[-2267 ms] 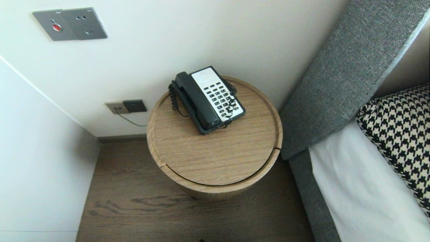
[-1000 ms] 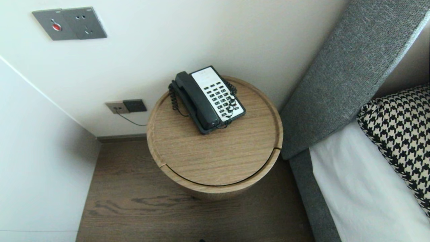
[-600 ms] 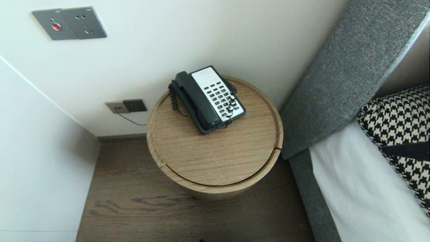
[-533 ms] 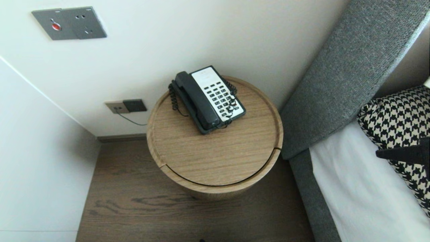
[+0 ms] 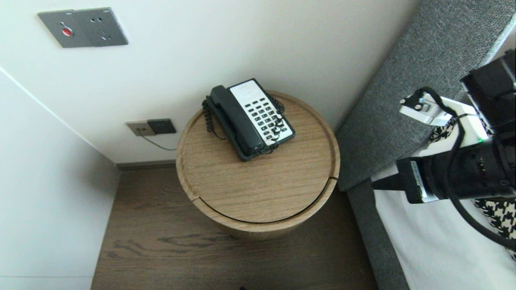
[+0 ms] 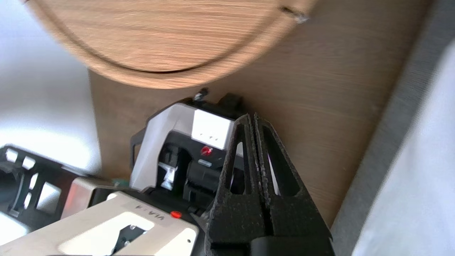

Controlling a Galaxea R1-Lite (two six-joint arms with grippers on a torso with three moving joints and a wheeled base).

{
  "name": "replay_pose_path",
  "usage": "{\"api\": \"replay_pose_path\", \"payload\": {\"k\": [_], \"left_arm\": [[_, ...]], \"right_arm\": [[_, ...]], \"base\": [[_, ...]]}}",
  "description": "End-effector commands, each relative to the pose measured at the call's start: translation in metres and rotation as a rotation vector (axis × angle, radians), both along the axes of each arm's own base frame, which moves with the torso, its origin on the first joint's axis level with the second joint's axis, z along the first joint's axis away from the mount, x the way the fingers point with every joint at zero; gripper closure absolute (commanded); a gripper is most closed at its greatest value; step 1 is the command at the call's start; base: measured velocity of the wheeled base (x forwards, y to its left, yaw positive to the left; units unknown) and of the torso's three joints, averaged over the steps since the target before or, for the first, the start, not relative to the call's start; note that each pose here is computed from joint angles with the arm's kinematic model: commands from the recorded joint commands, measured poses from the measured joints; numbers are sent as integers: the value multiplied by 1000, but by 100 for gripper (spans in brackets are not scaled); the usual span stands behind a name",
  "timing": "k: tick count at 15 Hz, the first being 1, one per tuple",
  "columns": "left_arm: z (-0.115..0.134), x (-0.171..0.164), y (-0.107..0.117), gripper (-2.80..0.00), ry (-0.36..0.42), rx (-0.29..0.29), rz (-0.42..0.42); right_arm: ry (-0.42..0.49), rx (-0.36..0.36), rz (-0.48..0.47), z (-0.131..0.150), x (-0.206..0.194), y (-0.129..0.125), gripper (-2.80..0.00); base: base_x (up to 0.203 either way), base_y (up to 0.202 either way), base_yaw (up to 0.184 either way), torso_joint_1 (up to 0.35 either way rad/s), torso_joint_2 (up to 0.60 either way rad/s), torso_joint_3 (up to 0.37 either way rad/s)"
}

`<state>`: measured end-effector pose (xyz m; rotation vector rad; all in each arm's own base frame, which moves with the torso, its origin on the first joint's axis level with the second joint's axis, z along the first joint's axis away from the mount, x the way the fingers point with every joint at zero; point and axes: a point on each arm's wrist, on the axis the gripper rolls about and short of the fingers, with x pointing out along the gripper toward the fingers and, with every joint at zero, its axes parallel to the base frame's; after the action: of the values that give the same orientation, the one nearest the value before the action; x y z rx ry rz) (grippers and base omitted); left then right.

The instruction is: Open the nightstand drawer

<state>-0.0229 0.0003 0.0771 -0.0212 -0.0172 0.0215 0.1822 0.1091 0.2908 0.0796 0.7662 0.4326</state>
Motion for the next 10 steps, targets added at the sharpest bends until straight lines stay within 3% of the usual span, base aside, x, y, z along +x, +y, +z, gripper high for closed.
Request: {"api": "replay_pose_path", "payload": {"k": [1, 5, 10], "left_arm": [[0, 0, 0, 0, 0, 0, 1], [0, 0, 0, 0, -1, 0, 1], [0, 0, 0, 0, -1, 0, 1]], "right_arm": [[53, -32, 53, -12, 17, 26, 0], [125, -80, 102, -34, 30, 50, 0], [137, -97, 112, -41, 47, 64, 0]], "base": [[0, 0, 0, 0, 0, 0], [0, 0, 0, 0, 0, 0], [0, 0, 0, 0, 0, 0]]}}
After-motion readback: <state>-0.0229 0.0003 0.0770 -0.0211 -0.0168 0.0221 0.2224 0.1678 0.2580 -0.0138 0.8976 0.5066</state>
